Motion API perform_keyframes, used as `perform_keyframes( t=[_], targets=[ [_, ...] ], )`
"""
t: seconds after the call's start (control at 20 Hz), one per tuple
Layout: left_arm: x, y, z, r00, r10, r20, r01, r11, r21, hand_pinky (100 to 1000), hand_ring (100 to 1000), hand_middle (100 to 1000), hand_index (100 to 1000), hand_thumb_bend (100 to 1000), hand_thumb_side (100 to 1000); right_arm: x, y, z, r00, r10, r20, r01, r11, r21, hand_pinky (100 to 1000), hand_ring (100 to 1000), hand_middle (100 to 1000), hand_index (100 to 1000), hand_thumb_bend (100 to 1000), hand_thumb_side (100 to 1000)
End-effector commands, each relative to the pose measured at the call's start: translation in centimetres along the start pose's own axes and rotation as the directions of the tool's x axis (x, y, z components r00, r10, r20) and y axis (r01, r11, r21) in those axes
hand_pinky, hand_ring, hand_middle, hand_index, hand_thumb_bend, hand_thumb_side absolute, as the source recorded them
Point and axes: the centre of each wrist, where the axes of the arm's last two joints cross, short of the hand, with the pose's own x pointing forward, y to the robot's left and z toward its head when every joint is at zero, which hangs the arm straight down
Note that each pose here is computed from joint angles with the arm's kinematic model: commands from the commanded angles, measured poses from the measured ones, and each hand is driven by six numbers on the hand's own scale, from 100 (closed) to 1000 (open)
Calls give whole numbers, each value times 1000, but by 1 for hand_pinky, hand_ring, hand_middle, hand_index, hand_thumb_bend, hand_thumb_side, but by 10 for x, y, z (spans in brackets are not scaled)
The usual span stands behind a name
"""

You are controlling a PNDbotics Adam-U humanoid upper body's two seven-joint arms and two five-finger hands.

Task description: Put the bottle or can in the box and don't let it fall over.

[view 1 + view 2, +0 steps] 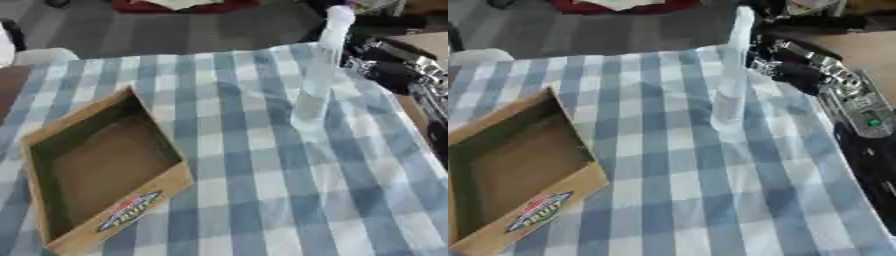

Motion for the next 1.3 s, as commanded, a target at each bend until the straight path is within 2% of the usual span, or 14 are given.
perform_keyframes(
  t=[0.05, 0.45, 0.95, 1.3],
  targets=[
    [10, 0, -3, 999, -5, 37, 6, 1000, -15, 377, 588, 674, 665, 100, 588, 11, -9, 1, 999, 22, 24, -22, 1000, 1, 1000, 1000, 1000, 1000, 100, 520],
    [10, 0, -4, 999, -6, 42, 7, 1000, -24, 377, 590, 675, 665, 100, 587, 11, -10, 1, 1000, 15, 25, -15, 1000, -8, 1000, 1000, 1000, 1000, 100, 521],
    [10, 0, -4, 999, -5, 41, 6, 1000, -27, 377, 592, 677, 665, 100, 587, 13, -10, 1, 999, 13, 52, -16, 998, 55, 1000, 1000, 1000, 1000, 100, 524],
    [11, -1, -4, 999, -2, 44, 3, 1000, -30, 377, 593, 678, 665, 100, 587, 16, -10, -3, 998, 12, 66, -15, 998, 58, 1000, 1000, 1000, 1000, 100, 522]
  ],
)
